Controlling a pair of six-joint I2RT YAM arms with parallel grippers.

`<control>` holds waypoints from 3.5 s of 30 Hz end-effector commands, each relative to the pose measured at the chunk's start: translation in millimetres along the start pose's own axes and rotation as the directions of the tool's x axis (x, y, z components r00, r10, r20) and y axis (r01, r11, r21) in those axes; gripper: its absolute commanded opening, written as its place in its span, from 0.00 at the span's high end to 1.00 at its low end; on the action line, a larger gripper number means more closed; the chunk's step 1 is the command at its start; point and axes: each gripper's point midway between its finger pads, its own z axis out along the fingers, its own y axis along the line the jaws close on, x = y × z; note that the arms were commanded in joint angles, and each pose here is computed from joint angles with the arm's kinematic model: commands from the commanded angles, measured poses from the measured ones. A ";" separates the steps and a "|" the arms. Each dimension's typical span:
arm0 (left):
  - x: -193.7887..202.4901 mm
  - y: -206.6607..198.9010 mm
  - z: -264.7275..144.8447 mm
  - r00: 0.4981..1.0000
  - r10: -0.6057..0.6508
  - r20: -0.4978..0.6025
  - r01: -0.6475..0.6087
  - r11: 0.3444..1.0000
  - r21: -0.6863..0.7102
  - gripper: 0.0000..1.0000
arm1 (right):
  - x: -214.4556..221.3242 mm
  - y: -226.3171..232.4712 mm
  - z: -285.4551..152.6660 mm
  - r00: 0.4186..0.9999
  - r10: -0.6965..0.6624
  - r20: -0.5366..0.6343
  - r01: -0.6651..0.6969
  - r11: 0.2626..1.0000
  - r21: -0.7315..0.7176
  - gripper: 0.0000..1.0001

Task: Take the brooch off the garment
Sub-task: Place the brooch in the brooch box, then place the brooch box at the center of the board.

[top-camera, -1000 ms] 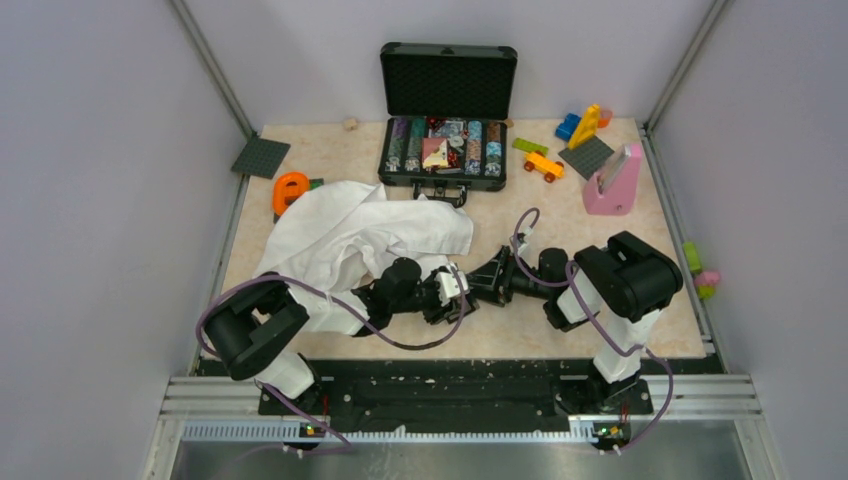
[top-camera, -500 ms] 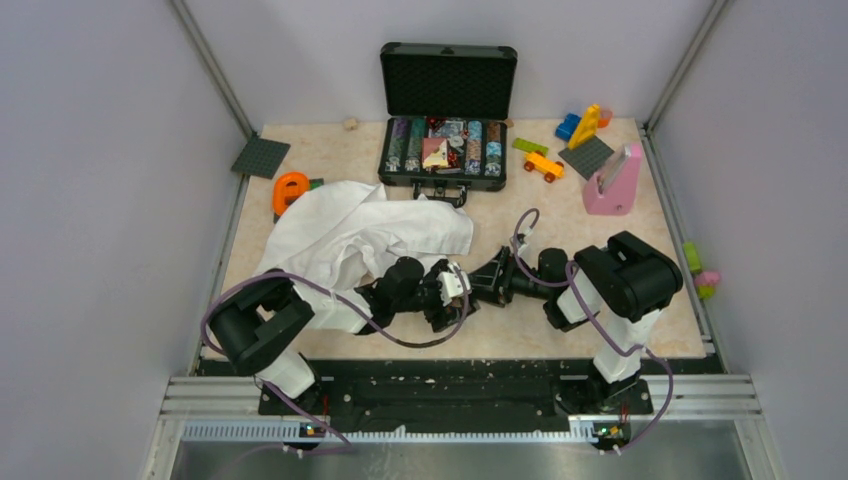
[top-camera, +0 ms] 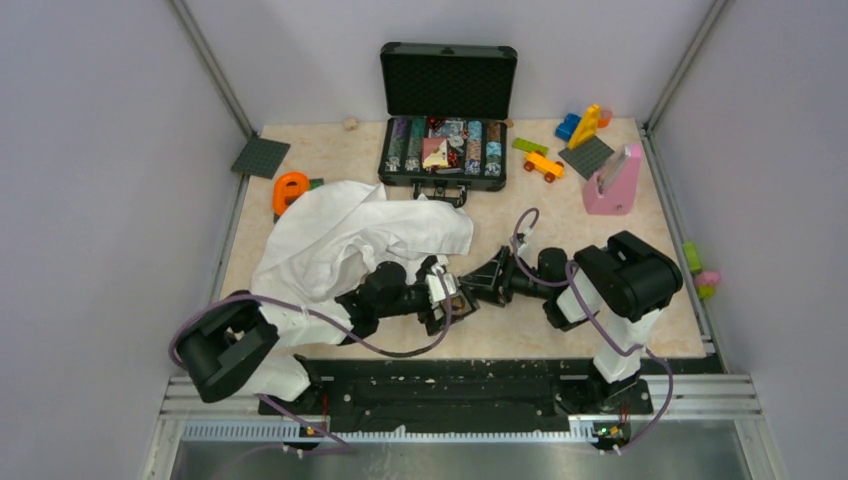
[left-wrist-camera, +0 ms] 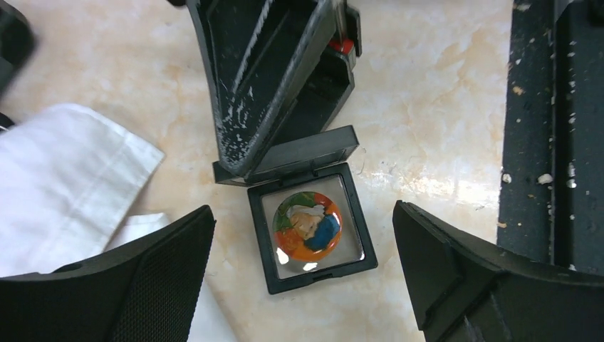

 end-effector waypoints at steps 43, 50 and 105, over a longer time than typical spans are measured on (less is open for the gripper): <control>-36.8 92.1 -91.0 0.985 -0.037 0.166 0.134 0.771 -0.623 0.01 | -208.6 -51.8 -125.7 0.776 -0.621 0.107 0.188 0.391 0.901 0.59; -35.0 92.5 -90.9 0.987 -0.031 0.156 0.124 0.770 -0.626 0.01 | -233.3 -49.6 -140.5 0.748 -0.651 0.131 0.138 0.346 0.928 0.57; 58.8 228.3 -298.3 0.876 -0.174 0.450 0.453 -0.022 -0.891 0.01 | -189.6 25.8 -235.4 0.104 -0.961 0.255 0.206 0.272 0.940 0.14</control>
